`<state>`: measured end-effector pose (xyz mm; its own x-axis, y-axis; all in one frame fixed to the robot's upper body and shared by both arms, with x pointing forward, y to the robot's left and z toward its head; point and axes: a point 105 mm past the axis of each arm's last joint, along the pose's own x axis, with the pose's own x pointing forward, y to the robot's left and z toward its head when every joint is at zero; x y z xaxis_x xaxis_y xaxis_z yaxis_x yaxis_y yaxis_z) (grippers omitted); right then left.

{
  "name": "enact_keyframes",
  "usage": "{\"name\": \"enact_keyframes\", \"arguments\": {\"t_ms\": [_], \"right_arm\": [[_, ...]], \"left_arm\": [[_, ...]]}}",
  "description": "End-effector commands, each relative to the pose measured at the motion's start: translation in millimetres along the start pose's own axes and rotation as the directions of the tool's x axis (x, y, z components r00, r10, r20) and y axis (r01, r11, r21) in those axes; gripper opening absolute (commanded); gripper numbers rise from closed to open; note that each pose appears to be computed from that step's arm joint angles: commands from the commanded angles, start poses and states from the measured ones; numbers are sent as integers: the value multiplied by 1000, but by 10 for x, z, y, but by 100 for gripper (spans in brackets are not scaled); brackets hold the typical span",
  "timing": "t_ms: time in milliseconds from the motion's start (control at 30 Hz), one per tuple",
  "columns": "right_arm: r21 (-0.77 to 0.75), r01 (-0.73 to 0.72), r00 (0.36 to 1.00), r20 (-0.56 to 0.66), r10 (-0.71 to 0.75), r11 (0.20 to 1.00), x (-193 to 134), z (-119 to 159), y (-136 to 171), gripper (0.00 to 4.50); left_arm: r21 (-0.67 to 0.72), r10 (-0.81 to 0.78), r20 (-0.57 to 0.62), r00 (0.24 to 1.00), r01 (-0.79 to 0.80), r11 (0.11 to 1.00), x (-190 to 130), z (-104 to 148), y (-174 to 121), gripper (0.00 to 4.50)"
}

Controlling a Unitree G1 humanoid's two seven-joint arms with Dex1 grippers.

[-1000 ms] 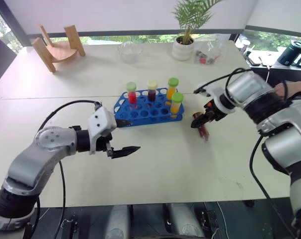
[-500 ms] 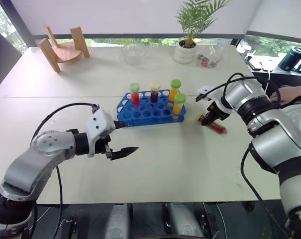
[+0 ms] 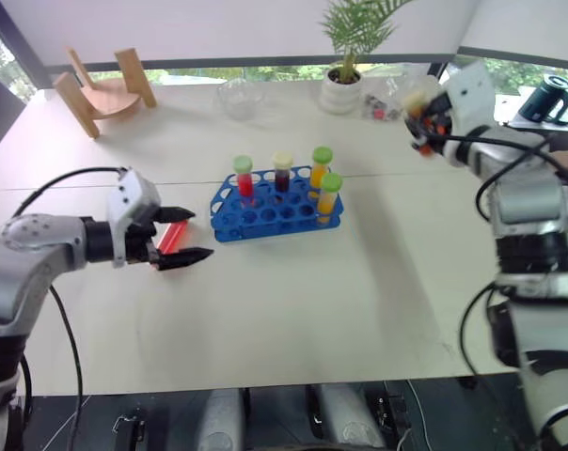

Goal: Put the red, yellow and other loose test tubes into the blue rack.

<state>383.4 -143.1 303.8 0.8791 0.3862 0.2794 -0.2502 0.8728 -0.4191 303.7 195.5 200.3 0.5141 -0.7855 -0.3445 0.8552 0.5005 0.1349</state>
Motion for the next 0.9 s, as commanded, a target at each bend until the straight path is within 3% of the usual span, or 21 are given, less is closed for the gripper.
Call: {"name": "enact_keyframes", "arguments": {"t_ms": [33, 167, 367, 633, 900], "right_arm": [[24, 46, 945, 323, -51, 999, -184, 718, 325, 86], [308, -126, 923, 385, -3, 943, -167, 644, 1064, 86], [326, -181, 941, 332, 67, 928, -141, 253, 1529, 86], [264, -146, 969, 232, 84, 954, -118, -316, 1686, 86], [249, -114, 982, 176, 71, 962, -140, -617, 1691, 86]], "left_arm": [[30, 1, 8, 1000, -1, 1000, -53, 90, 118, 450], [16, -21, -23, 1000, 21, 1000, -22, 51, 191, 450], [24, -44, -47, 998, 45, 999, -22, 31, 131, 450], [21, -40, -47, 998, 41, 999, -67, 57, 3, 450], [11, -22, -46, 999, 22, 1000, -94, 55, -29, 450]]}}
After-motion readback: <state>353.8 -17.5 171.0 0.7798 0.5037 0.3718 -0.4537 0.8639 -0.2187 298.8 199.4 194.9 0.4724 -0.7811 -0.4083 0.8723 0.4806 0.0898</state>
